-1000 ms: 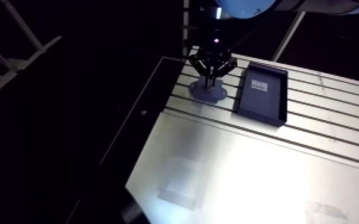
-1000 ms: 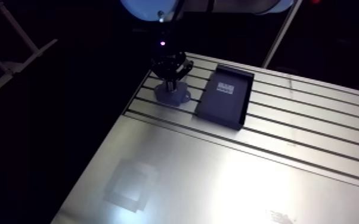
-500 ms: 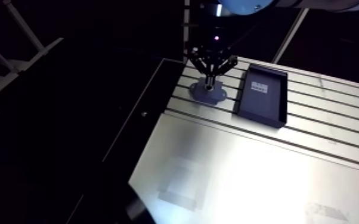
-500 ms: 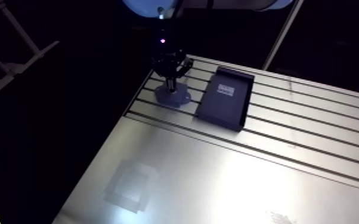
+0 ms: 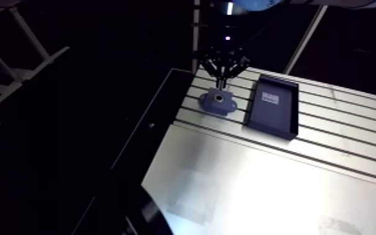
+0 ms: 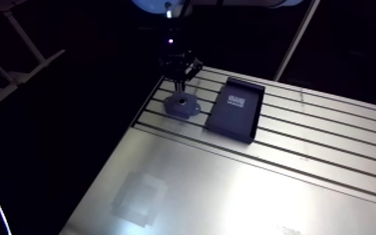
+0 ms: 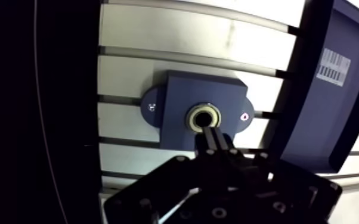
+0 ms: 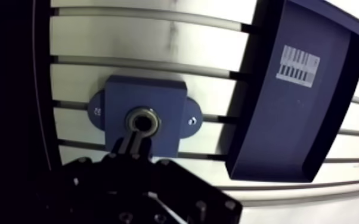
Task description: Pick up the bearing and press it into the housing until flush.
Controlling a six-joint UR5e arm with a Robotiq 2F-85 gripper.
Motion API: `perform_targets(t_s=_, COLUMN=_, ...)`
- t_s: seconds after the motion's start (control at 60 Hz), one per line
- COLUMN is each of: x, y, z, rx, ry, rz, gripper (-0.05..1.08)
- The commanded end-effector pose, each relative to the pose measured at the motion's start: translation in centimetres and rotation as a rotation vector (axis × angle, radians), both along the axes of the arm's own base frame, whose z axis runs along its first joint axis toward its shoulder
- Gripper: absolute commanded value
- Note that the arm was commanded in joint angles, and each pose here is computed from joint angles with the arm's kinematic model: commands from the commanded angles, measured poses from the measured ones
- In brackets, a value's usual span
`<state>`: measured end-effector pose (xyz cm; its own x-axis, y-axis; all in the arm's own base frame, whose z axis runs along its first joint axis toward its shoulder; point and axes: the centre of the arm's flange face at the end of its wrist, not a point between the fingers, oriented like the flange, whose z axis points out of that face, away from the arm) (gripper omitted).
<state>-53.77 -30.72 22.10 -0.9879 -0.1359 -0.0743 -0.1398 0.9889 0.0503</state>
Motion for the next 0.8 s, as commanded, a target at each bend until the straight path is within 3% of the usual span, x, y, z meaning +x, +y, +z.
perform_targets(t_s=0.017, x=0.2, y=0.3, z=1.7, rx=0.030, ry=-0.003, rz=0.003, gripper=0.28)
perform_targets(t_s=0.033, x=0.2, y=0.3, z=1.7, rx=0.030, ry=-0.003, rz=0.003, gripper=0.28)
perform_targets(t_s=0.05, x=0.2, y=0.5, z=1.9, rx=0.042, ry=-0.004, rz=0.004, gripper=0.16)
perform_targets(t_s=0.117, x=0.3, y=0.7, z=2.4, rx=0.060, ry=-0.008, rz=0.005, gripper=0.03)
perform_targets(t_s=0.217, x=0.4, y=1.0, z=3.1, rx=0.063, ry=-0.016, rz=0.023, gripper=0.01)
perform_targets(t_s=0.483, x=0.4, y=4.3, z=7.7, rx=0.044, ry=-0.019, rz=0.012, gripper=0.01)
perform_targets(t_s=0.633, x=0.4, y=7.1, z=10.6, rx=0.022, ry=-0.021, rz=-0.037, gripper=0.01)
perform_targets(t_s=0.8, x=0.5, y=9.4, z=12.6, rx=0.008, ry=-0.022, rz=-0.053, gripper=0.01)
